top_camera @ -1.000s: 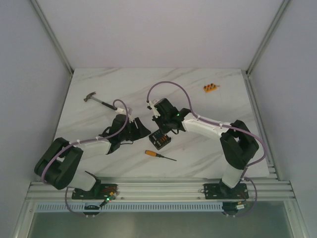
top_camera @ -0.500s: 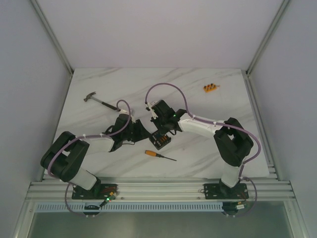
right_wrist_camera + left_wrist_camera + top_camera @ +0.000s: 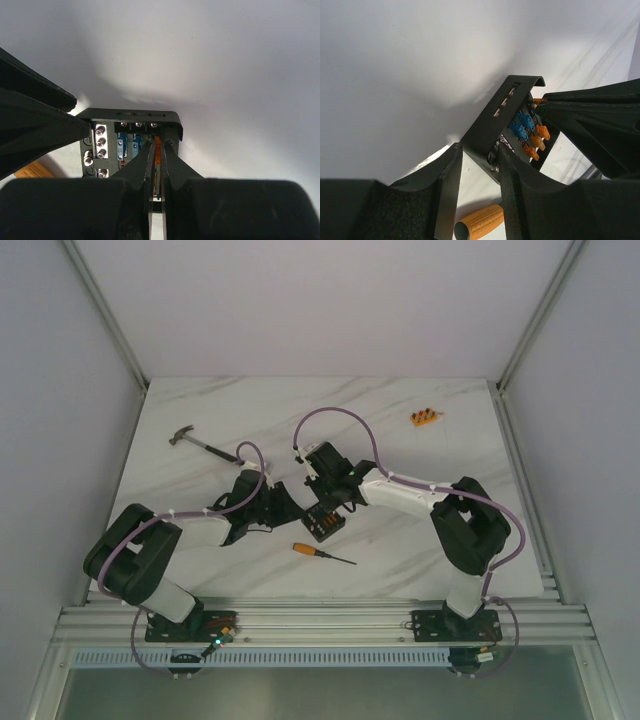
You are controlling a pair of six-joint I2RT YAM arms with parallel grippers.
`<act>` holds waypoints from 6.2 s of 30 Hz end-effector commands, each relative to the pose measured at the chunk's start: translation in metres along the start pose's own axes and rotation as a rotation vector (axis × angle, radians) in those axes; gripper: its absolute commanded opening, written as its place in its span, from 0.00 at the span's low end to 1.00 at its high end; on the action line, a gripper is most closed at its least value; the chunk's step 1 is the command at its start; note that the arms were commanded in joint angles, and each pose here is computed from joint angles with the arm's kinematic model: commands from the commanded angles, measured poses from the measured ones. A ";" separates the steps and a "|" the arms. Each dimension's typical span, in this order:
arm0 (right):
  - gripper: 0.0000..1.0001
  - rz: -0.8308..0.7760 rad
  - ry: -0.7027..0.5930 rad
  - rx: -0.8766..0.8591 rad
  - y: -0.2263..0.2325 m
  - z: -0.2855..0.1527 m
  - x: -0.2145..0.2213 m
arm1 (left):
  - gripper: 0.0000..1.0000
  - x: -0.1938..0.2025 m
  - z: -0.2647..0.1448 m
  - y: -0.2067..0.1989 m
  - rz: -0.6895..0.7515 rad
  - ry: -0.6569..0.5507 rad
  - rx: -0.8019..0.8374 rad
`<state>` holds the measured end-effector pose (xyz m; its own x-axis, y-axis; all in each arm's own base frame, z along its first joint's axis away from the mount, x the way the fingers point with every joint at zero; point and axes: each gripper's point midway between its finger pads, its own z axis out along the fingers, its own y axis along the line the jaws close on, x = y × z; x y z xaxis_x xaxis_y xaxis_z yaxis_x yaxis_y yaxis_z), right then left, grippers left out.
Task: Snap on the fuse box
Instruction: Install the fuse at the fuse box base.
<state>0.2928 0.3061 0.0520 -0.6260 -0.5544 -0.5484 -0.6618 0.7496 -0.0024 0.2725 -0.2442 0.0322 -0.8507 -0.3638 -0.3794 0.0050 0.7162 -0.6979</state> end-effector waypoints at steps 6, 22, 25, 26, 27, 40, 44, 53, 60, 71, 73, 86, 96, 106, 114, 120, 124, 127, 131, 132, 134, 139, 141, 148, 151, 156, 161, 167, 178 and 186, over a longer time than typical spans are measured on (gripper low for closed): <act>0.00 -0.010 0.033 -0.013 0.006 0.007 0.007 | 0.43 -0.005 0.003 -0.007 -0.009 0.002 0.021; 0.00 -0.016 0.041 -0.012 0.010 -0.003 0.007 | 0.42 -0.005 0.002 -0.009 -0.016 0.001 0.028; 0.00 -0.014 0.037 -0.013 0.011 -0.004 0.005 | 0.42 -0.004 0.002 -0.009 -0.017 0.001 0.030; 0.00 -0.013 0.037 -0.016 0.011 -0.004 0.005 | 0.42 -0.005 0.002 -0.009 -0.018 0.000 0.031; 0.00 -0.013 0.036 -0.019 0.012 -0.004 0.005 | 0.42 -0.005 0.002 -0.010 -0.018 0.000 0.033; 0.00 -0.013 -0.003 0.000 0.010 -0.013 -0.003 | 0.43 -0.006 -0.002 -0.011 -0.019 -0.007 0.029; 0.00 -0.014 0.010 -0.002 0.010 -0.010 0.001 | 0.46 -0.006 -0.009 -0.010 -0.027 -0.019 0.022; 0.00 -0.016 0.018 -0.006 0.011 -0.007 0.005 | 0.42 0.006 -0.013 -0.004 -0.054 0.005 0.006; 0.00 -0.017 0.021 -0.015 0.012 -0.005 0.005 | 0.37 0.011 -0.008 0.000 -0.059 0.021 -0.013; 0.00 -0.019 0.014 -0.023 0.014 -0.009 0.004 | 0.26 0.016 -0.004 0.006 -0.070 0.029 -0.038; 0.00 -0.021 0.020 -0.015 0.013 -0.009 0.005 | 0.26 0.016 -0.003 0.005 -0.073 0.027 -0.038; 0.00 -0.047 0.049 0.014 0.007 -0.008 0.015 | 0.24 0.016 -0.003 0.004 -0.078 0.025 -0.039; 0.01 -0.050 0.087 0.025 0.005 0.001 0.030 | 0.25 0.014 -0.003 -0.001 -0.080 0.022 -0.026; 0.13 -0.035 0.066 0.012 0.007 -0.008 0.027 | 0.26 0.014 -0.003 -0.005 -0.088 0.021 -0.022; 0.23 -0.027 0.057 0.009 0.008 -0.011 0.026 | 0.26 0.015 -0.003 -0.005 -0.089 0.021 -0.021; 0.24 -0.016 0.035 -0.007 0.011 -0.017 0.020 | 0.27 0.015 -0.004 -0.005 -0.091 0.018 -0.021; 0.24 -0.013 0.017 -0.020 0.013 -0.020 0.015 | 0.27 0.014 -0.004 -0.005 -0.092 0.016 -0.023; 0.24 -0.014 0.018 -0.021 0.013 -0.019 0.016 | 0.26 0.015 -0.004 -0.006 -0.091 0.020 -0.021; 0.21 -0.014 0.031 -0.012 0.012 -0.016 0.020 | 0.27 0.015 -0.004 -0.006 -0.091 0.019 -0.021; 0.20 -0.014 0.036 -0.007 0.011 -0.015 0.021 | 0.27 0.015 -0.004 -0.006 -0.091 0.019 -0.021; 0.17 -0.015 0.042 0.002 0.009 -0.013 0.024 | 0.26 0.015 -0.003 -0.006 -0.092 0.021 -0.022; 0.11 -0.020 0.061 0.017 0.006 -0.010 0.030 | 0.27 0.015 -0.003 -0.006 -0.091 0.022 -0.023; 0.09 -0.025 0.067 0.021 0.005 -0.010 0.033 | 0.26 0.015 -0.003 -0.006 -0.091 0.020 -0.022; 0.03 -0.018 0.062 0.048 0.000 -0.009 0.042 | 0.27 0.016 -0.003 -0.004 -0.097 0.022 -0.029; 0.00 -0.008 0.033 0.025 0.004 -0.007 0.043 | 0.27 0.017 -0.003 -0.004 -0.100 0.024 -0.031; 0.00 -0.028 0.025 0.016 0.005 -0.003 0.049 | 0.27 0.017 -0.003 -0.003 -0.105 0.023 -0.033; 0.00 -0.076 -0.006 -0.012 0.014 -0.002 0.049 | 0.27 0.016 -0.003 -0.004 -0.112 0.023 -0.033; 0.00 -0.089 -0.063 -0.018 0.019 0.000 0.045 | 0.26 0.017 -0.004 -0.002 -0.126 0.017 -0.039; 0.00 -0.089 -0.022 0.040 0.006 0.000 0.068 | 0.26 0.017 -0.005 0.004 -0.145 0.002 -0.064; 0.06 -0.053 -0.023 0.020 0.006 0.000 0.069 | 0.26 0.018 -0.006 0.006 -0.144 0.003 -0.074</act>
<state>0.2681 0.2999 0.0489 -0.5039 -0.5316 -0.6808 -0.6903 0.7216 -0.0525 0.2603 -0.2494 0.0342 -0.8421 -0.4580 -0.2846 -0.1218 0.6757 -0.7271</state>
